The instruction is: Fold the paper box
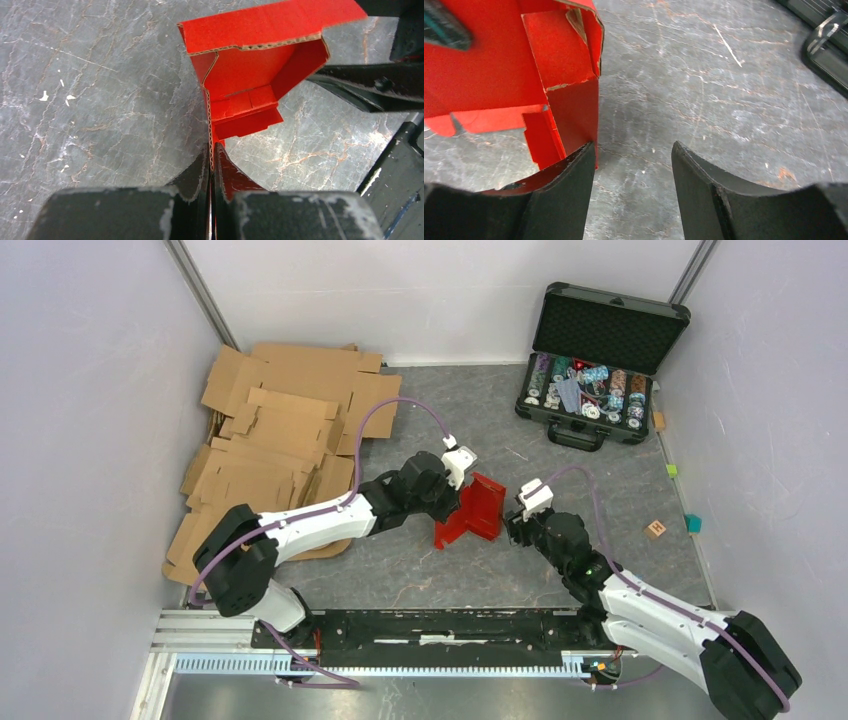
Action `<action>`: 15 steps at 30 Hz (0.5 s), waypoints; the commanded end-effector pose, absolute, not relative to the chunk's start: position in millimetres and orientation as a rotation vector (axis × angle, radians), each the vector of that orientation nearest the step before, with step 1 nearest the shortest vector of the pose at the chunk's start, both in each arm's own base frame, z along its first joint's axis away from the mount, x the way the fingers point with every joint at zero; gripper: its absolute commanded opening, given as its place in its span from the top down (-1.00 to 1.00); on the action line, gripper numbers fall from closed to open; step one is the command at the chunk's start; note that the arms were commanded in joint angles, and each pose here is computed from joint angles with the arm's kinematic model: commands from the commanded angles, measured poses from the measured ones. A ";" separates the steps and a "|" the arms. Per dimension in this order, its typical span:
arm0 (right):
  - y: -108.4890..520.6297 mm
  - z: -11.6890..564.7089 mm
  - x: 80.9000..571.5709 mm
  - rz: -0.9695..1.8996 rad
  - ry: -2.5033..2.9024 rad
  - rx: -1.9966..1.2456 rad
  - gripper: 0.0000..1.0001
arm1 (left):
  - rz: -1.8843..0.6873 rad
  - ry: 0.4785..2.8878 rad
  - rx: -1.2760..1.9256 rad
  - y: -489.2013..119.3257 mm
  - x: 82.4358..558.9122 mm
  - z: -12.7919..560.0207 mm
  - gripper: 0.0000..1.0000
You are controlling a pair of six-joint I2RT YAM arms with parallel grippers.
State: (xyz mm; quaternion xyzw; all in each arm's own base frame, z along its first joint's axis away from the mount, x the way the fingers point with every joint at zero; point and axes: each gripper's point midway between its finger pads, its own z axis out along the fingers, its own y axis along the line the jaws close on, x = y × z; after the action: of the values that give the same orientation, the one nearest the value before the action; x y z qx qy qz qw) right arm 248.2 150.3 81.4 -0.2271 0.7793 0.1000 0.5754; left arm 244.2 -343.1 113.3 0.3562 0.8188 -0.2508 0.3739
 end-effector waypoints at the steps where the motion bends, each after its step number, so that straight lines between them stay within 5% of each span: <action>1: 193.3 123.6 242.5 0.461 1.632 -0.617 -0.27 | -0.680 2.111 1.006 -347.6 227.6 107.2 0.85; 15: 206.1 114.4 231.8 0.546 1.638 -0.680 -0.17 | -0.664 2.115 1.006 -345.9 228.9 106.6 0.86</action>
State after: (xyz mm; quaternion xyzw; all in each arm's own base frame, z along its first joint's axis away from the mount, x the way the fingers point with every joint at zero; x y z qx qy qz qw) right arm 231.4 195.3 96.6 -0.2915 0.7312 0.2103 0.5797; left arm 241.5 -343.6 112.3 0.3600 0.8189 -0.2494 0.3709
